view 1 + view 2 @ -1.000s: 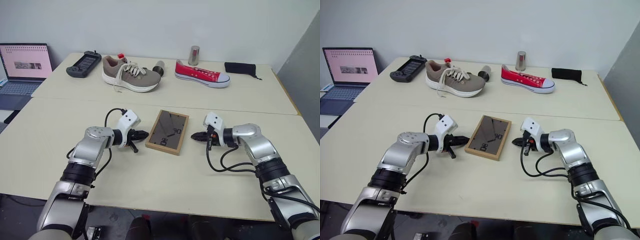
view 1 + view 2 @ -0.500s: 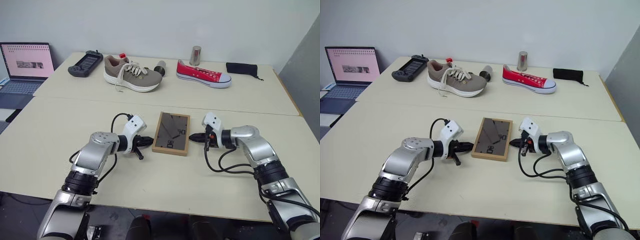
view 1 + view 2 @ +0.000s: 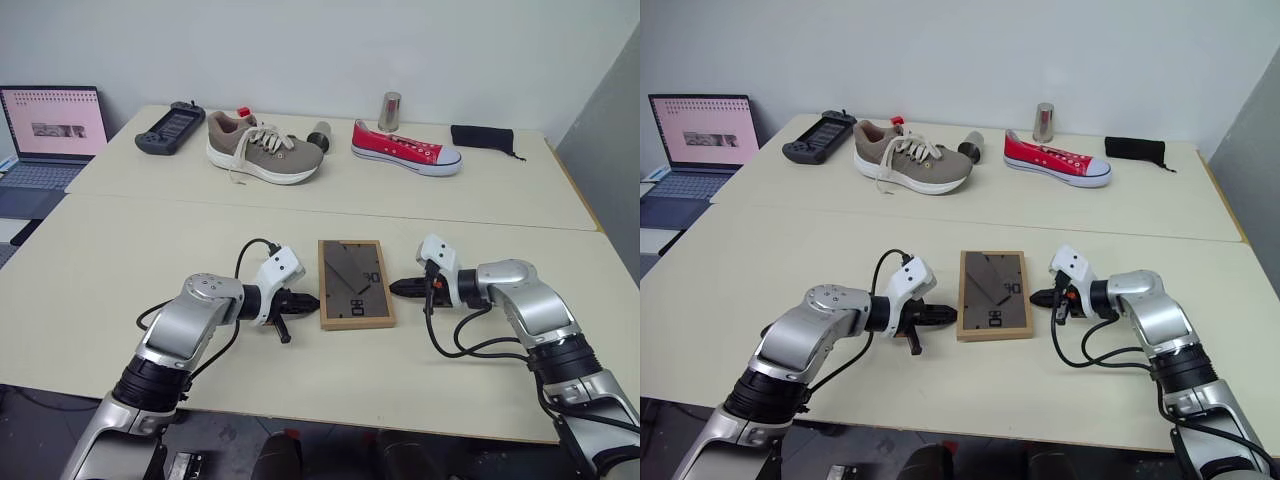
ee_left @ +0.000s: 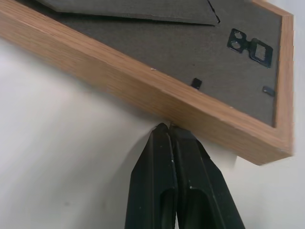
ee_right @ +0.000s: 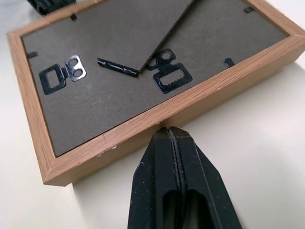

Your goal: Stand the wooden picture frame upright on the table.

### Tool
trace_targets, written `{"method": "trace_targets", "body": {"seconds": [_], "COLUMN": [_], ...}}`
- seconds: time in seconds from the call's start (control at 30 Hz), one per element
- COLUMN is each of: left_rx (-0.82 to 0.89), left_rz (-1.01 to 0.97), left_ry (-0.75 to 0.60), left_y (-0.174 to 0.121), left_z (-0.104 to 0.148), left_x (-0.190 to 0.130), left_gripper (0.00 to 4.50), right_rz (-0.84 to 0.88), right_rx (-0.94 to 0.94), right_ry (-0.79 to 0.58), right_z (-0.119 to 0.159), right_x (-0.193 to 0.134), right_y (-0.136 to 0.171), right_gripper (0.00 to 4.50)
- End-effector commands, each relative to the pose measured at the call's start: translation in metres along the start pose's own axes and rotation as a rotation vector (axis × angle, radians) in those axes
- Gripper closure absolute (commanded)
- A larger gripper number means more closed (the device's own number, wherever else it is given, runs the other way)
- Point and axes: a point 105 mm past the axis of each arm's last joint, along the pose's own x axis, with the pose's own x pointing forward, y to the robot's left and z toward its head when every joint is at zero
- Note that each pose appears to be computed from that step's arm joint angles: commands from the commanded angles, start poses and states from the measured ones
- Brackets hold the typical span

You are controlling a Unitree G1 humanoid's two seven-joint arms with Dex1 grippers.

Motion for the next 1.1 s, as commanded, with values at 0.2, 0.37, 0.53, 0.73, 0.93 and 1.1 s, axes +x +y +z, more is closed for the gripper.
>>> {"method": "trace_targets", "body": {"seconds": [0.2,0.37,0.53,0.73,0.93,1.1], "left_rx": [0.076,0.064,0.058,0.064,0.082,0.099], "left_rz": [-0.119,-0.097,-0.026,0.042,0.092,0.086], "left_ry": [-0.019,0.055,0.107,0.147,0.075,0.029], "left_y": [-0.028,-0.022,-0.002,0.017,0.028,0.028], "left_z": [0.012,-0.008,-0.021,-0.026,-0.009,0.009], "left_x": [0.002,-0.008,-0.027,-0.048,-0.039,-0.022], "left_gripper": [4.44,4.44,4.44,4.44,4.44,4.44], "right_rz": [0.094,0.085,0.072,0.071,0.085,0.163], "right_rx": [-0.028,-0.029,-0.022,-0.017,-0.018,-0.023], "right_ry": [-0.083,-0.071,-0.066,-0.065,-0.068,-0.061], "right_z": [0.02,0.018,0.017,0.016,0.018,0.017], "right_x": [-0.001,-0.003,-0.004,-0.003,0.001,0.002], "right_y": [0.021,0.021,0.018,0.017,0.018,0.031], "right_gripper": [4.5,4.5,4.5,4.5,4.5,4.5]}}
